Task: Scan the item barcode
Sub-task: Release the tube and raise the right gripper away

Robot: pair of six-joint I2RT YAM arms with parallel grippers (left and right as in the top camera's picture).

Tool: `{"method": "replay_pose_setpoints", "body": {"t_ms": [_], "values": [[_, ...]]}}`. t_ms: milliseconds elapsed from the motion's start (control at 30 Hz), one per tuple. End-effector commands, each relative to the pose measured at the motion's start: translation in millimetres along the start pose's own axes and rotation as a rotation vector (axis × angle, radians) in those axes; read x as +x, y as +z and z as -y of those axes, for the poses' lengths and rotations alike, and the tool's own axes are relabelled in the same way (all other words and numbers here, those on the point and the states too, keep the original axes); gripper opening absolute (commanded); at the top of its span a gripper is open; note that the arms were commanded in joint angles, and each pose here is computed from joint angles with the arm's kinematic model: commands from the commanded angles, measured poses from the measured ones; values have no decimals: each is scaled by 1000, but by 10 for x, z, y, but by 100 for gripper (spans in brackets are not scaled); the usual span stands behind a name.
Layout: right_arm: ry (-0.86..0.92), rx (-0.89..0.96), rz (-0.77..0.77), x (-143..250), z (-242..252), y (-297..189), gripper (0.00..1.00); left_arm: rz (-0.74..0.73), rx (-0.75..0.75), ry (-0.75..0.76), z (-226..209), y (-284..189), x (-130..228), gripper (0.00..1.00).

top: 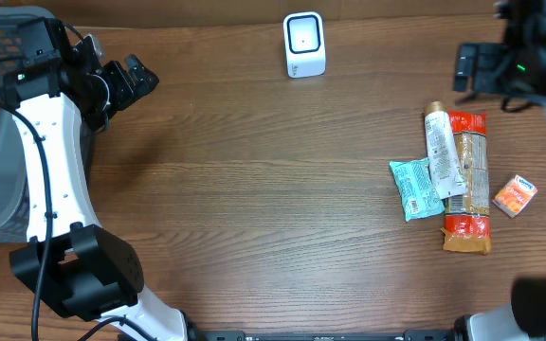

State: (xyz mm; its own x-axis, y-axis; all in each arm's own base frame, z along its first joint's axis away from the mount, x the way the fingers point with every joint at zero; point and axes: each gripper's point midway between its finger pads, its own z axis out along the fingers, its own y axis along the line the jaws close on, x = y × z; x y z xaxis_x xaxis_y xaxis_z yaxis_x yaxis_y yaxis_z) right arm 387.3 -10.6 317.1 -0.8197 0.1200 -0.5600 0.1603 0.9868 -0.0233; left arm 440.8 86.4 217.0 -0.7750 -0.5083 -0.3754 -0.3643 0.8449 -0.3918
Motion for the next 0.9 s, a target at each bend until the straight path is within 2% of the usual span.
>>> {"method": "replay_pose_setpoints", "body": {"t_ms": [0,333,500,800,867], "values": [[11,-24,112,-40,26,-458,100,23,1,20,17,-60,-70,100],[50,-69,417,180,224,-1733,100,23,1,20,17,-60,-70,100],[92,17,544,372,496,-2201,100,23,1,20,17,-60,-70,100],[70,37,415,1216,642,-2359,100,23,1,20,17,-60,-70,100],[76,29,432,1269,649,-2411,100,23,1,20,17,-60,-70,100]]}}
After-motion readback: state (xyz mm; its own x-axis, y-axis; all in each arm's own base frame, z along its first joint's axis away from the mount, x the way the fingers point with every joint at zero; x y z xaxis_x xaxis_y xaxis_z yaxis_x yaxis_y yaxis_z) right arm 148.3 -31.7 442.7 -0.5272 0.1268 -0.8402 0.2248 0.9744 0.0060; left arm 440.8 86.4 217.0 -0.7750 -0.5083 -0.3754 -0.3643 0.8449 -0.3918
